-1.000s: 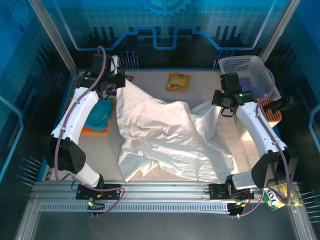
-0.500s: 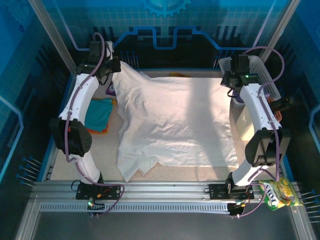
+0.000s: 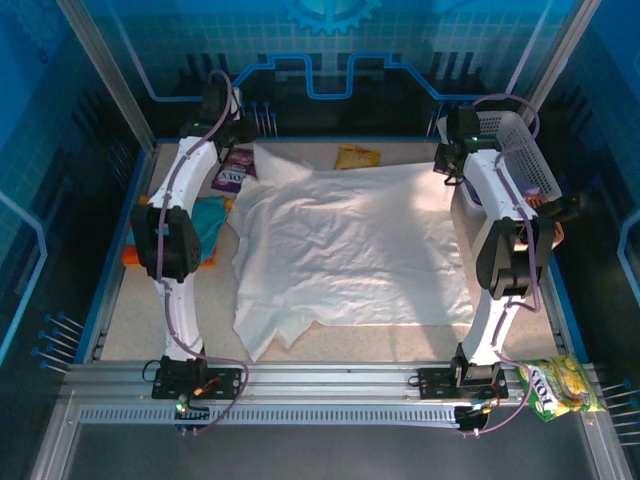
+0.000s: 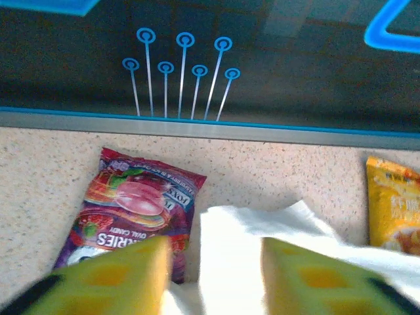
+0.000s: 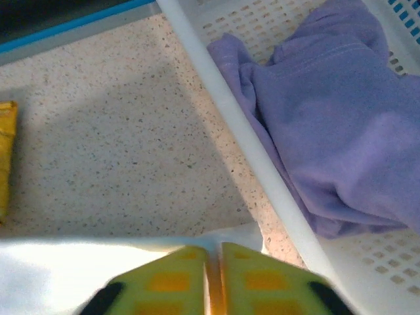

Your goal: Fold and stack the t-shirts

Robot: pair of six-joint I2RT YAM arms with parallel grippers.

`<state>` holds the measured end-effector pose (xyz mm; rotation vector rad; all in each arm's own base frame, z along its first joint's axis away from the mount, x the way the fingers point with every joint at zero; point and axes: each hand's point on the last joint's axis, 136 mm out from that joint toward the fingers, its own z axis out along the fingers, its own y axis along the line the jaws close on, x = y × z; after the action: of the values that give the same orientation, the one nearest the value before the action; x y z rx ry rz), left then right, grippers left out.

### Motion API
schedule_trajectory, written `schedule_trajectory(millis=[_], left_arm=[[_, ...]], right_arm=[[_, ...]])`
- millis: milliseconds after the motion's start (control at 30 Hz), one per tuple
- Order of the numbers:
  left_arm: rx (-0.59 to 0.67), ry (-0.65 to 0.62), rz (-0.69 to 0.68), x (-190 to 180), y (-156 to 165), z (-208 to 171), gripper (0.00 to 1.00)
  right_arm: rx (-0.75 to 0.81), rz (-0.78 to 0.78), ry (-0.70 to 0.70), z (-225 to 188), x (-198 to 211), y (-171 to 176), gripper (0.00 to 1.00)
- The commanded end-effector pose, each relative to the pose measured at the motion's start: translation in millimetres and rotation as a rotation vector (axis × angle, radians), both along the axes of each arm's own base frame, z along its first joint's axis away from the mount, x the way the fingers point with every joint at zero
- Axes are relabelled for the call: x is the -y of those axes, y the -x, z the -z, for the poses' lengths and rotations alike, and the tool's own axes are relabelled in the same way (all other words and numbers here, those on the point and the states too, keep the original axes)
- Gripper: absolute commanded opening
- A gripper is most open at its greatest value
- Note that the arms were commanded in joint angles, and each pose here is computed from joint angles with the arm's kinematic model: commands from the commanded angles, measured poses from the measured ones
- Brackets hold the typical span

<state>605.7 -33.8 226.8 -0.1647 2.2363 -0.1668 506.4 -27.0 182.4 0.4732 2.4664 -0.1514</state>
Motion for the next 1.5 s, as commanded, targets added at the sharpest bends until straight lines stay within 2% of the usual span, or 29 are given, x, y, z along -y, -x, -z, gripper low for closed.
schedule_trajectory(millis=[0,33,133,233,433,600,800,900,1033,1133,1167,1333,1467], left_arm=[[-0.010,-0.014,-0.041,-12,-2,-8,0.81],[-0.025,-0.014,-0.051,-13,3,-9,0.84],[-0.078,0.006,-0.084,-15,25,-10,0.85],[-0.153,0.063,-0.132,-15,62,-8,0.85],[-0.277,0.170,-0.115,13,157,15,0.81],[-0.405,0.241,-0.105,39,246,52,0.79],[-0.563,0.307,-0.119,62,342,96,0.76],[-0.626,0.305,-0.110,73,378,110,0.75],[-0.685,0.294,-0.092,85,414,125,0.73],[-0.685,0.294,-0.013,105,430,126,0.63],[-0.679,0.258,0.025,111,435,125,0.60],[-0.681,0.011,0.172,123,456,130,0.60],[-0.586,-0.129,0.300,143,463,127,0.56]], right_arm=[[-0.061,-0.006,0.008,6,6,0,0.43],[-0.070,-0.011,0.000,7,5,2,0.57],[-0.052,-0.045,-0.024,2,-6,10,0.88],[-0.036,-0.102,-0.031,-7,-25,26,0.99],[-0.053,-0.244,-0.030,-4,-73,80,1.00],[-0.048,-0.319,-0.144,12,-108,133,1.00],[-0.113,-0.373,-0.190,39,-126,190,1.00],[-0.166,-0.376,-0.192,56,-127,211,1.00],[-0.213,-0.392,-0.243,73,-137,233,1.00],[-0.250,-0.411,-0.250,88,-143,248,1.00],[-0.261,-0.410,-0.252,92,-143,251,1.00],[-0.280,-0.416,-0.283,97,-149,258,0.99],[-0.279,-0.409,-0.273,98,-148,257,0.98]])
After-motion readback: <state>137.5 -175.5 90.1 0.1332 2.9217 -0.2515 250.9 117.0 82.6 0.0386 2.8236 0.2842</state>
